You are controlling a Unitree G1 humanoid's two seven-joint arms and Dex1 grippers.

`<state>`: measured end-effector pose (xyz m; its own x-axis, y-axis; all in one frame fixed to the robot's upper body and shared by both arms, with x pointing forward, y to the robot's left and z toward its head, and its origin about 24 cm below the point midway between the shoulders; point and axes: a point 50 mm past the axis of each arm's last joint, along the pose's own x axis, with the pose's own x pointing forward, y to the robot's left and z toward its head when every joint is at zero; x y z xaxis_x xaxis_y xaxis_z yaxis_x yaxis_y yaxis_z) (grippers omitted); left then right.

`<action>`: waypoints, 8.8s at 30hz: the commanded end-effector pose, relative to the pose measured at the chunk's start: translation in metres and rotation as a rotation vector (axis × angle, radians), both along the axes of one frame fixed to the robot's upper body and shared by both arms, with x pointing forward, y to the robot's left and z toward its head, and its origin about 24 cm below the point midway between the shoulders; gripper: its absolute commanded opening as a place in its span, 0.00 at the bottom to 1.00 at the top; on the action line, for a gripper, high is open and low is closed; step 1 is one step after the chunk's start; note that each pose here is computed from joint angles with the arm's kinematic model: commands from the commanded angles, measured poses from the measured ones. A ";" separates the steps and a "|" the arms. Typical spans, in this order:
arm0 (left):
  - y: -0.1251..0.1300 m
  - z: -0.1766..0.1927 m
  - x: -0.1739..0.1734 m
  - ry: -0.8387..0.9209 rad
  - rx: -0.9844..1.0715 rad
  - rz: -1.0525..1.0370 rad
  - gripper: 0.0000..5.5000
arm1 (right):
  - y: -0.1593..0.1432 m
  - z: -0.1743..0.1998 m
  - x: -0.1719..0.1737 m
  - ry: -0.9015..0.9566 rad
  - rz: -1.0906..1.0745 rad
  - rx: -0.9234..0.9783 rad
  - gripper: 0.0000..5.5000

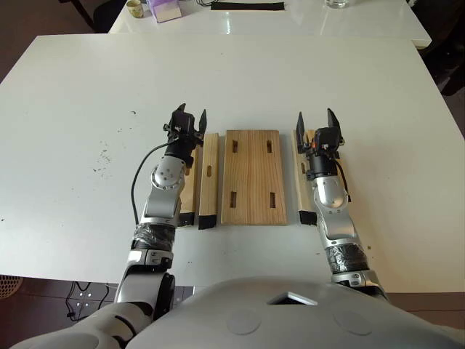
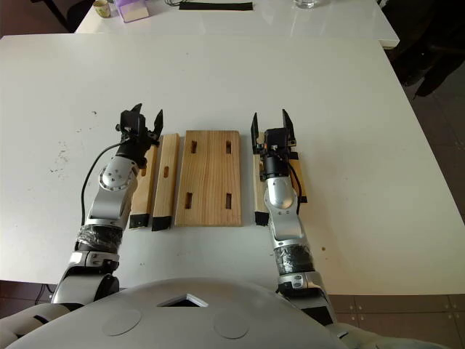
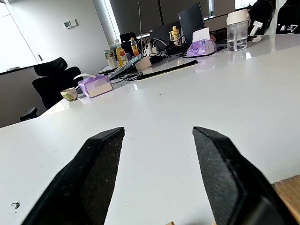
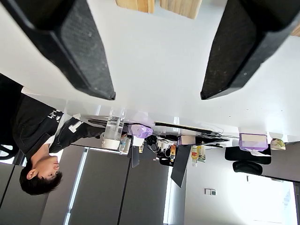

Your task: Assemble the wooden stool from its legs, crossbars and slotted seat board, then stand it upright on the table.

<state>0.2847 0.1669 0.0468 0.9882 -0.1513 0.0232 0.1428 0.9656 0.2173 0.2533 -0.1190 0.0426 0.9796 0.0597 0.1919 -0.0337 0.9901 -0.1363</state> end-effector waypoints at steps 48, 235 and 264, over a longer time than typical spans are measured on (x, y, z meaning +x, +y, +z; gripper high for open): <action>0.061 0.028 -0.097 0.468 0.059 0.065 0.62 | -0.044 0.016 -0.028 0.075 -0.057 -0.069 0.62; -0.014 0.055 -0.012 0.075 0.091 -0.516 0.47 | -0.130 0.019 0.004 0.590 1.018 -0.387 0.44; -0.021 0.053 -0.007 0.065 0.094 -0.520 0.47 | -0.075 0.132 0.016 0.146 1.019 -0.208 0.57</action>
<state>0.2768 0.1477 0.0999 0.7856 -0.6150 -0.0682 0.6089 0.7489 0.2615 0.2655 -0.1973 0.1726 0.4598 0.8870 -0.0428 -0.8688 0.4393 -0.2285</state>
